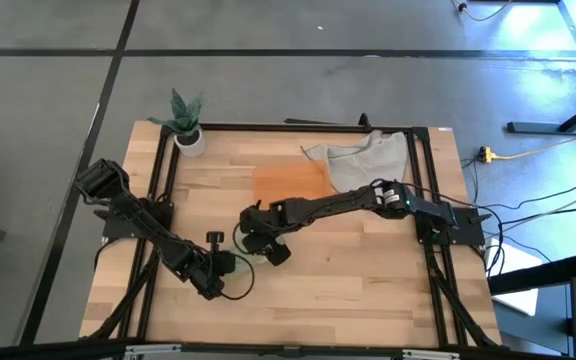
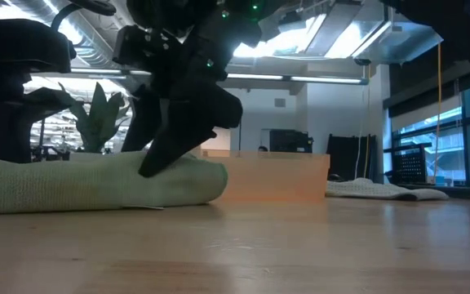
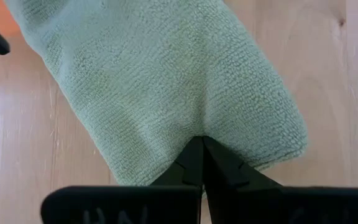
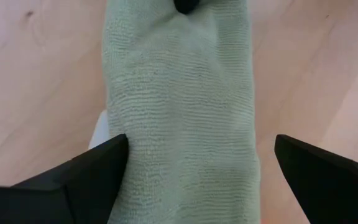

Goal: Roll microfiber towels into tight, uniform cylinder then place into a basket
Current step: Put the green microfiber towel into the orange bin

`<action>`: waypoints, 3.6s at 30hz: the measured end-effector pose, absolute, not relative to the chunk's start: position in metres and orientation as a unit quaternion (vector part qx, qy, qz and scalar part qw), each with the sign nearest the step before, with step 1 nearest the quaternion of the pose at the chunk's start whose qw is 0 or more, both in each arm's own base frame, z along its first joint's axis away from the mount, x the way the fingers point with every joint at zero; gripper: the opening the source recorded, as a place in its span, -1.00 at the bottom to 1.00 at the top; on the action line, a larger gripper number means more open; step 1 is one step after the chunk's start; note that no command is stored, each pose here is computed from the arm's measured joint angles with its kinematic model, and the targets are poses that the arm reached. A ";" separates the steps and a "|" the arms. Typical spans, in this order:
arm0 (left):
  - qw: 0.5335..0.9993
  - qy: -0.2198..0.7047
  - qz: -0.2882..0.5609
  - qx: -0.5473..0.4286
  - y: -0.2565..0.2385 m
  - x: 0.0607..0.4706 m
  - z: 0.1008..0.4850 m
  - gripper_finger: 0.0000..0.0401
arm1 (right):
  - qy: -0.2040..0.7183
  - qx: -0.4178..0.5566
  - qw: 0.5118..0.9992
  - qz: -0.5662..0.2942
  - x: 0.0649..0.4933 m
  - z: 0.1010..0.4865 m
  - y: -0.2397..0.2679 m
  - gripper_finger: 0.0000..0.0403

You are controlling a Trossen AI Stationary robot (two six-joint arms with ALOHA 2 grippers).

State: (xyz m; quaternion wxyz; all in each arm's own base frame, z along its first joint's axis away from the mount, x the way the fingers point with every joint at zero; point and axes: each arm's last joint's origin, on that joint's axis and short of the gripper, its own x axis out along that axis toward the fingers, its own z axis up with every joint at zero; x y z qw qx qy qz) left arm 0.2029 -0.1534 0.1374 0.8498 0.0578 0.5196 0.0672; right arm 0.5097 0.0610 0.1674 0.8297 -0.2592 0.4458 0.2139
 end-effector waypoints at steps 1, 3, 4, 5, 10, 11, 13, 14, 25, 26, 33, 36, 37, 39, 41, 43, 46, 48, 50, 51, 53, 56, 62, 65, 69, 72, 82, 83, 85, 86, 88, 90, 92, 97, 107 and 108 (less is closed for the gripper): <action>0.850 0.520 0.067 0.058 -0.153 0.203 0.137 -1.00 | 0.446 -0.254 0.831 0.215 0.510 0.167 0.059 0.99; 0.850 0.520 0.067 0.058 -0.153 0.203 0.137 -1.00 | 0.447 -0.244 0.833 0.214 0.510 0.167 0.057 0.99; 0.850 0.519 0.067 0.058 -0.154 0.203 0.138 -1.00 | 0.448 -0.242 0.833 0.216 0.510 0.165 0.056 0.99; 0.850 0.520 0.067 0.058 -0.153 0.203 0.137 -1.00 | 0.447 -0.240 0.833 0.219 0.509 0.163 0.055 0.99; 0.850 0.519 0.067 0.058 -0.154 0.203 0.138 -1.00 | 0.445 -0.238 0.834 0.222 0.507 0.147 0.055 0.99; 0.850 0.519 0.067 0.058 -0.154 0.203 0.138 -1.00 | 0.442 -0.238 0.836 0.221 0.507 0.145 0.054 0.99; 0.850 0.519 0.067 0.058 -0.154 0.203 0.138 -1.00 | 0.437 -0.238 0.839 0.218 0.507 0.141 0.052 0.99; 0.850 0.519 0.067 0.058 -0.154 0.203 0.138 -1.00 | 0.435 -0.236 0.841 0.218 0.507 0.138 0.051 0.99; 0.850 0.519 0.067 0.058 -0.153 0.203 0.138 -1.00 | 0.429 -0.220 0.844 0.233 0.504 0.129 0.046 0.99; 0.850 0.519 0.067 0.058 -0.154 0.203 0.138 -1.00 | 0.429 -0.220 0.845 0.233 0.504 0.129 0.046 0.99; 0.850 0.519 0.068 0.058 -0.154 0.203 0.138 -1.00 | 0.446 -0.197 0.844 0.223 0.503 0.131 0.045 0.99; 0.850 0.519 0.068 0.058 -0.154 0.203 0.138 -1.00 | 0.446 -0.197 0.844 0.223 0.503 0.130 0.045 0.99; 0.850 0.519 0.068 0.058 -0.154 0.203 0.138 -1.00 | 0.446 -0.197 0.844 0.223 0.503 0.130 0.045 0.99; 0.850 0.519 0.068 0.058 -0.154 0.203 0.138 -1.00 | 0.446 -0.197 0.844 0.223 0.503 0.130 0.045 0.99; 0.850 0.519 0.068 0.058 -0.154 0.203 0.138 -1.00 | 0.446 -0.197 0.844 0.223 0.503 0.130 0.045 0.99; 0.850 0.519 0.068 0.058 -0.154 0.203 0.138 -1.00 | 0.444 -0.197 0.845 0.223 0.503 0.130 0.045 0.99; 0.850 0.519 0.067 0.058 -0.154 0.203 0.138 -1.00 | 0.442 -0.197 0.846 0.223 0.504 0.130 0.044 0.99; 0.850 0.519 0.067 0.058 -0.154 0.203 0.138 -1.00 | 0.442 -0.197 0.846 0.223 0.504 0.130 0.044 0.99; 0.850 0.519 0.067 0.058 -0.154 0.203 0.138 -1.00 | 0.441 -0.197 0.846 0.225 0.504 0.130 0.045 0.99; 0.850 0.519 0.067 0.058 -0.154 0.203 0.138 -1.00 | 0.441 -0.196 0.846 0.226 0.504 0.130 0.045 0.99; 0.850 0.519 0.067 0.058 -0.154 0.203 0.138 -1.00 | 0.440 -0.196 0.847 0.226 0.504 0.130 0.045 0.99; 0.850 0.519 0.067 0.058 -0.154 0.203 0.138 -1.00 | 0.440 -0.192 0.847 0.230 0.504 0.130 0.045 0.99; 0.850 0.519 0.067 0.058 -0.154 0.203 0.138 -1.00 | 0.439 -0.188 0.847 0.233 0.504 0.130 0.045 0.99; 0.850 0.519 0.067 0.058 -0.154 0.203 0.138 -1.00 | 0.441 -0.181 0.849 0.228 0.504 0.130 0.045 0.99; 0.850 0.519 0.067 0.058 -0.154 0.203 0.138 -1.00 | 0.448 -0.176 0.851 0.208 0.504 0.130 0.047 0.99; 0.850 0.519 0.067 0.058 -0.154 0.203 0.138 -1.00 | 0.452 -0.188 0.850 0.194 0.504 0.130 0.050 0.99; 0.850 0.519 0.067 0.058 -0.154 0.203 0.138 -1.00 | 0.451 -0.193 0.850 0.193 0.503 0.130 0.053 0.98; 0.850 0.519 0.067 0.058 -0.154 0.203 0.138 -1.00 | 0.451 -0.193 0.850 0.193 0.503 0.130 0.053 0.98; 0.850 0.519 0.067 0.058 -0.154 0.203 0.138 -1.00 | 0.450 -0.193 0.850 0.193 0.504 0.130 0.053 0.98; 0.850 0.519 0.067 0.058 -0.154 0.203 0.138 -1.00 | 0.450 -0.194 0.851 0.192 0.504 0.130 0.053 0.98; 0.850 0.519 0.067 0.058 -0.154 0.203 0.138 -1.00 | 0.447 -0.194 0.852 0.192 0.504 0.131 0.054 0.97; 0.850 0.519 0.067 0.058 -0.154 0.203 0.138 -1.00 | 0.445 -0.195 0.853 0.191 0.504 0.131 0.054 0.94; 0.850 0.519 0.067 0.058 -0.154 0.203 0.138 -1.00 | 0.446 -0.196 0.853 0.191 0.504 0.131 0.054 0.90; 0.850 0.520 0.067 0.058 -0.154 0.203 0.138 -1.00 | 0.445 -0.196 0.853 0.191 0.504 0.131 0.054 0.80; 0.852 0.517 0.067 0.055 -0.154 0.204 0.138 -1.00 | 0.445 -0.195 0.853 0.190 0.504 0.131 0.054 0.57; 0.852 0.516 0.067 0.054 -0.154 0.204 0.138 -1.00 | 0.446 -0.195 0.853 0.190 0.504 0.131 0.054 0.53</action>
